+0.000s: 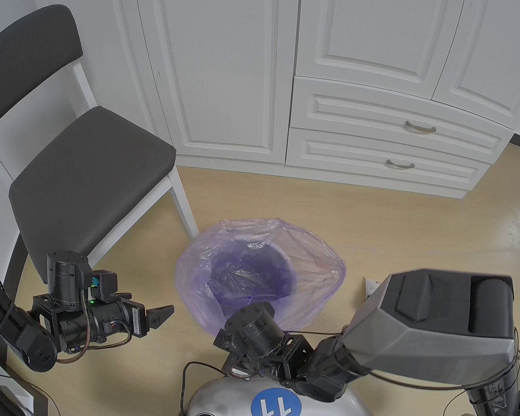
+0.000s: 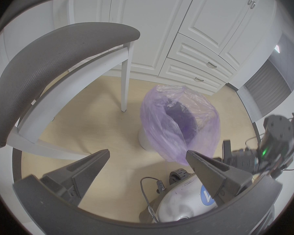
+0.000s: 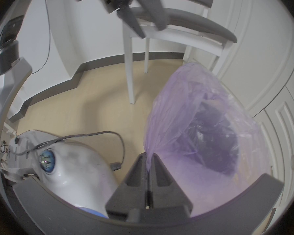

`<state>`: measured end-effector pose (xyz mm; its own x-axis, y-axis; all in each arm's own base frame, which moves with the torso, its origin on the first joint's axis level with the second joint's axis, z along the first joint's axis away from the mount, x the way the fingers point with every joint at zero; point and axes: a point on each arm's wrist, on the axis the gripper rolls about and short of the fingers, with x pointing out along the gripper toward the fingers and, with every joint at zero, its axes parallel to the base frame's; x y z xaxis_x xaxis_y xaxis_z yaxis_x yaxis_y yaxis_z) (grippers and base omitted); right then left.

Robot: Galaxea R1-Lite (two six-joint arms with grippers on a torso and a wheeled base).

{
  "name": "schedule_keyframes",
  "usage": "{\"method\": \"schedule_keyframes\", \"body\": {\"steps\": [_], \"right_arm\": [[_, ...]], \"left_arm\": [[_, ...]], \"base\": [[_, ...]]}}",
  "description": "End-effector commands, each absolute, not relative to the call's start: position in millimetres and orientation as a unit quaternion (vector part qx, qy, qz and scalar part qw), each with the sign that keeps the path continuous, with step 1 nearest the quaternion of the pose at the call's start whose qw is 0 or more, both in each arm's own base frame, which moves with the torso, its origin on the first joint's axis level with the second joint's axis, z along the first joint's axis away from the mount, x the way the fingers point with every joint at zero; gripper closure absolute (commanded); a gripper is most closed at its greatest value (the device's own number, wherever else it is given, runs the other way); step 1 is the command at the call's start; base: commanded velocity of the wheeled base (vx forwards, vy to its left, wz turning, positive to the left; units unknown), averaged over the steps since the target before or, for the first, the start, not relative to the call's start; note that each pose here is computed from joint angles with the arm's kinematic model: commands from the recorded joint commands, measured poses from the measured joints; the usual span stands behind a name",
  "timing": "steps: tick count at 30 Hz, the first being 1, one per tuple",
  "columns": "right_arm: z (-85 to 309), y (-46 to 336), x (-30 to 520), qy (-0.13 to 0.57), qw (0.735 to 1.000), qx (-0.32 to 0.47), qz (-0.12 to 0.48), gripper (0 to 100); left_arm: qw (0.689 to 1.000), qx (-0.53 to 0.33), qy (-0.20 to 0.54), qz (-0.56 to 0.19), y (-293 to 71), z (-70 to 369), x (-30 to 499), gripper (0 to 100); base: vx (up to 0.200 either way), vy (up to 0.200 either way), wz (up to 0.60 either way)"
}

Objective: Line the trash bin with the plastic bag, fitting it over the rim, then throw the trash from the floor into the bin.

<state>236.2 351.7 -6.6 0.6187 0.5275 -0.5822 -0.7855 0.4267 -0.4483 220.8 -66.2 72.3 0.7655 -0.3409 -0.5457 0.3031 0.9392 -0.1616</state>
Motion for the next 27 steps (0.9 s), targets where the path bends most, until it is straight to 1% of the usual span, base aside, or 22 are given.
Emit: {"method": "schedule_keyframes", "body": {"steps": [1, 5, 8, 10, 14, 15, 16, 17, 18, 27], "right_arm": [[20.3, 344.1, 266.7, 0.146, 0.848, -0.350, 0.369, 100], [34.6, 344.3, 289.3, 0.123, 0.867, -0.335, 0.348, 100], [37.0, 348.8, 311.2, 0.110, 0.887, -0.326, 0.308, 100], [31.7, 349.2, 317.5, 0.112, 0.889, -0.327, 0.300, 100], [4.6, 344.7, 324.2, 0.138, 0.883, -0.339, 0.295, 100], [4.6, 344.7, 324.2, 0.138, 0.883, -0.339, 0.295, 100], [-13.9, 342.3, 326.0, 0.155, 0.877, -0.346, 0.294, 100], [-16.5, 342.0, 326.7, 0.157, 0.876, -0.347, 0.294, 100], [-27.0, 341.3, 327.1, 0.166, 0.873, -0.352, 0.295, 100], [-52.8, 328.1, 338.4, 0.193, 0.867, -0.362, 0.282, 100]], "left_arm": [[0.938, -0.032, 0.299, -0.172, -66.6, 70.8, 221.5, 0], [0.938, -0.032, 0.300, -0.171, -66.6, 70.5, 221.6, 0], [0.938, -0.032, 0.301, -0.171, -66.5, 69.7, 222.3, 0], [0.937, -0.031, 0.302, -0.171, -66.8, 69.3, 222.3, 0], [0.936, -0.031, 0.306, -0.171, -67.0, 67.5, 222.8, 0], [0.936, -0.031, 0.306, -0.171, -67.0, 67.5, 222.8, 0], [0.936, -0.031, 0.306, -0.171, -67.0, 67.2, 222.9, 0], [0.936, -0.031, 0.306, -0.170, -66.7, 67.2, 223.0, 0], [0.936, -0.031, 0.307, -0.171, -67.1, 66.6, 223.2, 0], [0.934, -0.030, 0.312, -0.170, -67.4, 64.3, 224.2, 0]], "base": [[0.000, 0.000, 0.00], [0.000, 0.000, 0.00], [0.000, 0.000, 0.00], [0.000, 0.000, 0.00], [0.000, 0.000, 0.00], [0.000, 0.000, 0.00], [0.000, 0.000, 0.00], [0.000, 0.000, 0.00], [0.000, 0.000, 0.00], [0.000, 0.000, 0.00]]}}
